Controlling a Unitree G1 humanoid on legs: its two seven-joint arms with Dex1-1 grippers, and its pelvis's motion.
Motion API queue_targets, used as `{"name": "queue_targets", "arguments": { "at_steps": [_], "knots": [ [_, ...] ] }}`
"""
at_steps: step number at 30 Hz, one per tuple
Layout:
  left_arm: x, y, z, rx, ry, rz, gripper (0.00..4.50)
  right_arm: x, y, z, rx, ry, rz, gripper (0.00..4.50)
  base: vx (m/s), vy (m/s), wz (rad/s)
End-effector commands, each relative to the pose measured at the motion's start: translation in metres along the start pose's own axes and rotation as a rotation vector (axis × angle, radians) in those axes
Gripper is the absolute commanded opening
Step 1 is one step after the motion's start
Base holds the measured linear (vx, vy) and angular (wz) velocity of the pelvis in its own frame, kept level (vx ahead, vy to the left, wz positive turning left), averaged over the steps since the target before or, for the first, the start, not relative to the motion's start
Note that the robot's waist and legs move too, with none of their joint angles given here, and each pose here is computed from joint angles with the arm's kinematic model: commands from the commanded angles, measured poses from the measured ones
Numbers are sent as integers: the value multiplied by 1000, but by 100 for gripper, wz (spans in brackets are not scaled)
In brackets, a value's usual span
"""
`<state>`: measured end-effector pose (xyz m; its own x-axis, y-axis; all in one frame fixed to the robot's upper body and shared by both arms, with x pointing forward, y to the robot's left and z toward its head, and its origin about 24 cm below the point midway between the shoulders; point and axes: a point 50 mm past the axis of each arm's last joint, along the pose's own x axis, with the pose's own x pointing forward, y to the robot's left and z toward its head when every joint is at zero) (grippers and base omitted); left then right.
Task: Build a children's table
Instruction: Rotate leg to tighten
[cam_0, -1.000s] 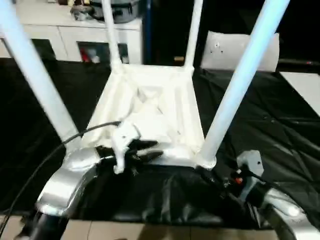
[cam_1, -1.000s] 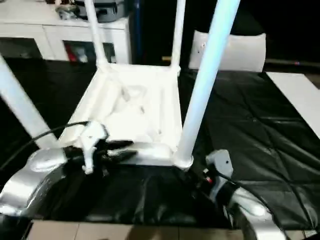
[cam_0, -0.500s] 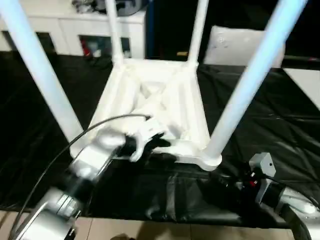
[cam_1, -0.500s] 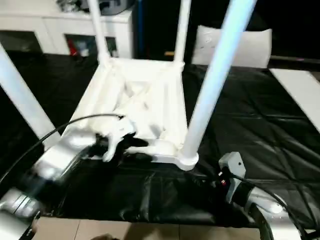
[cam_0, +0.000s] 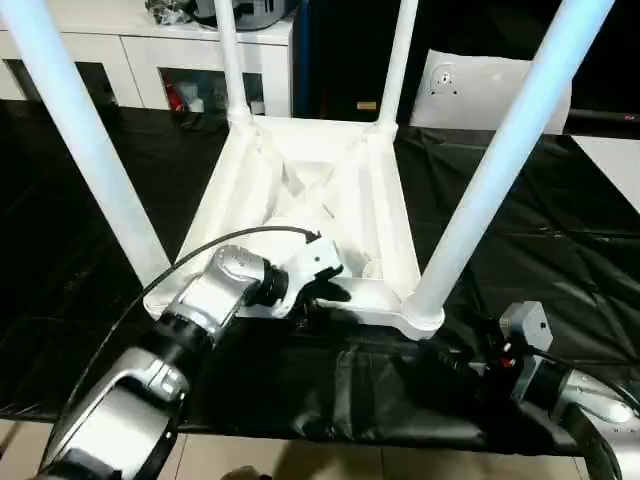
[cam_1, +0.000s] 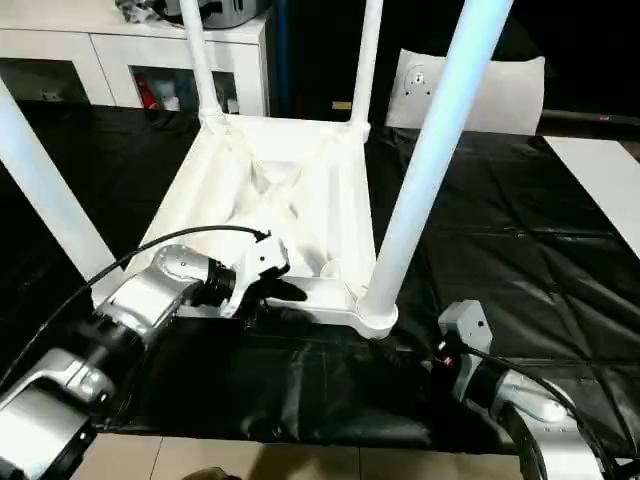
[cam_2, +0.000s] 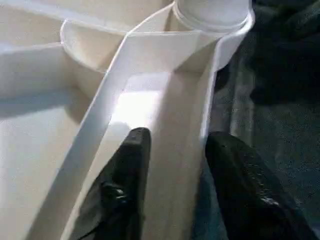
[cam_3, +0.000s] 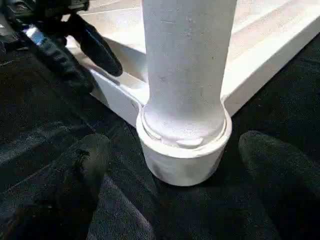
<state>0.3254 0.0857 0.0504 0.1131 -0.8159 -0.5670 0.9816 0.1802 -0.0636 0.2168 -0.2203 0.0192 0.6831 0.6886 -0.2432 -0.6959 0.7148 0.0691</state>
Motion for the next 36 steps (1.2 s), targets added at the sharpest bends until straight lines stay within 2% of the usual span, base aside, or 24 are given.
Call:
{"name": "queue_targets", "arguments": {
  "at_steps": [1, 12, 15, 17, 21, 24, 27, 30, 33, 36],
  "knots": [
    [-1, 5, 4, 37, 26, 23, 160, 1, -3, 5, -21, -7, 0, 450, 0, 0, 0],
    [0, 10, 2, 136, 124, -11, 62, 2, -5, 4, -32, -6, 4, 450, 0, 0, 0],
    [1, 10, 4, 155, 123, -21, 50, 1, -6, 4, -32, -9, 1, 450, 0, 0, 0],
    [1, 10, 9, 151, 73, -29, 20, 1, -6, 10, -40, -18, 3, 450, 0, 0, 0],
    [-3, 7, 10, 176, 27, -74, 9, 4, -1, 24, -53, -53, 22, 450, 0, 0, 0],
    [-5, 6, 8, 181, 14, -88, 4, 5, 0, 29, -58, -63, 29, 450, 0, 0, 0],
    [-20, 3, -4, 179, -44, -72, 4, 11, 11, 48, -72, -78, 117, 450, 0, 0, 0],
    [-30, 1, -11, 171, -61, -72, 4, 18, 14, 50, -71, -59, 183, 450, 0, 0, 0],
    [-36, -3, -15, 159, -82, -92, 4, 25, 11, 50, -73, -49, 210, 450, 0, 0, 0],
    [-43, -10, -22, 162, -68, -138, 4, 35, 9, 56, -78, -45, 246, 450, 0, 0, 0]
  ]
}}
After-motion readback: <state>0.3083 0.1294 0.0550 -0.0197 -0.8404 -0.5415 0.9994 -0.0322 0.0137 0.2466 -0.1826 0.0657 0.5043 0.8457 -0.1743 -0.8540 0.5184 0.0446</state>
